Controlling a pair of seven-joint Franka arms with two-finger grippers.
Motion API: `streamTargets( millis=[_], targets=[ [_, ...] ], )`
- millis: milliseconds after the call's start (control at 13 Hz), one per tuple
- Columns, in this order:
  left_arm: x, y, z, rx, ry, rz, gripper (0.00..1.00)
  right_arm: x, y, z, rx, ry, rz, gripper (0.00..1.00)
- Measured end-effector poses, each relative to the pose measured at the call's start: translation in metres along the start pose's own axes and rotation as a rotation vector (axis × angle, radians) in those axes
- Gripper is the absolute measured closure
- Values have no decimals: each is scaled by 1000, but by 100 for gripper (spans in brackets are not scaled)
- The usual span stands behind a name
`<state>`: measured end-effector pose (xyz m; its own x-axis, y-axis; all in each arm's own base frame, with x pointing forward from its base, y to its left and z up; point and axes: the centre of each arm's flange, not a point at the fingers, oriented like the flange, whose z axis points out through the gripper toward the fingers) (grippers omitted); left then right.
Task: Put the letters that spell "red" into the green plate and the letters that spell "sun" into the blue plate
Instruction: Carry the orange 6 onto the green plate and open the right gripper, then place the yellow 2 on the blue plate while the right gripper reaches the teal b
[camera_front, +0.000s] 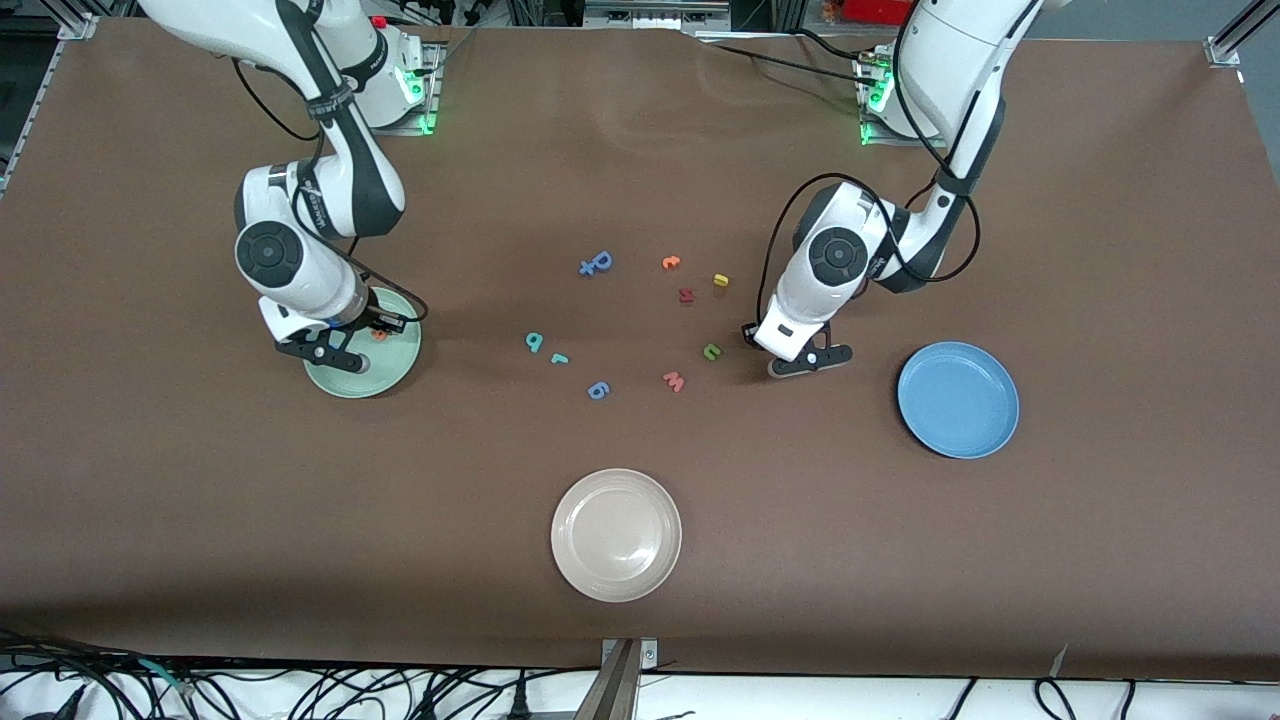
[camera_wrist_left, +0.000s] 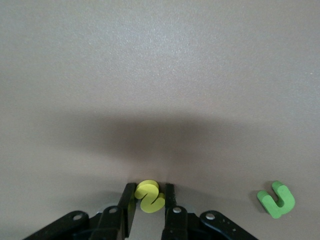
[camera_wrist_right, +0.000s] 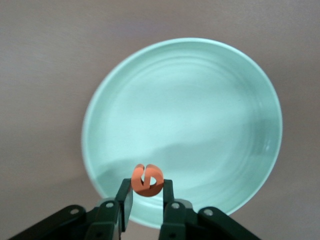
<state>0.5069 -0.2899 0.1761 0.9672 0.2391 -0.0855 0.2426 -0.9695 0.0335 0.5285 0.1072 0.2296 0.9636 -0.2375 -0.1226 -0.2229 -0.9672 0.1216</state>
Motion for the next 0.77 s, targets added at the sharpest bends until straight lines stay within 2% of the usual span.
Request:
streamTargets(
  millis=[230, 461, 768],
  targets=[
    [39, -6, -52, 65, -89, -21, 73, 2, 4, 11, -9, -14, -18, 32],
    [95, -49, -111, 72, -136, -3, 73, -3, -18, 3, 12, -6, -7, 0],
    [147, -151, -105, 101, -158, 56, 73, -45, -112, -26, 81, 29, 75, 0]
  ],
)
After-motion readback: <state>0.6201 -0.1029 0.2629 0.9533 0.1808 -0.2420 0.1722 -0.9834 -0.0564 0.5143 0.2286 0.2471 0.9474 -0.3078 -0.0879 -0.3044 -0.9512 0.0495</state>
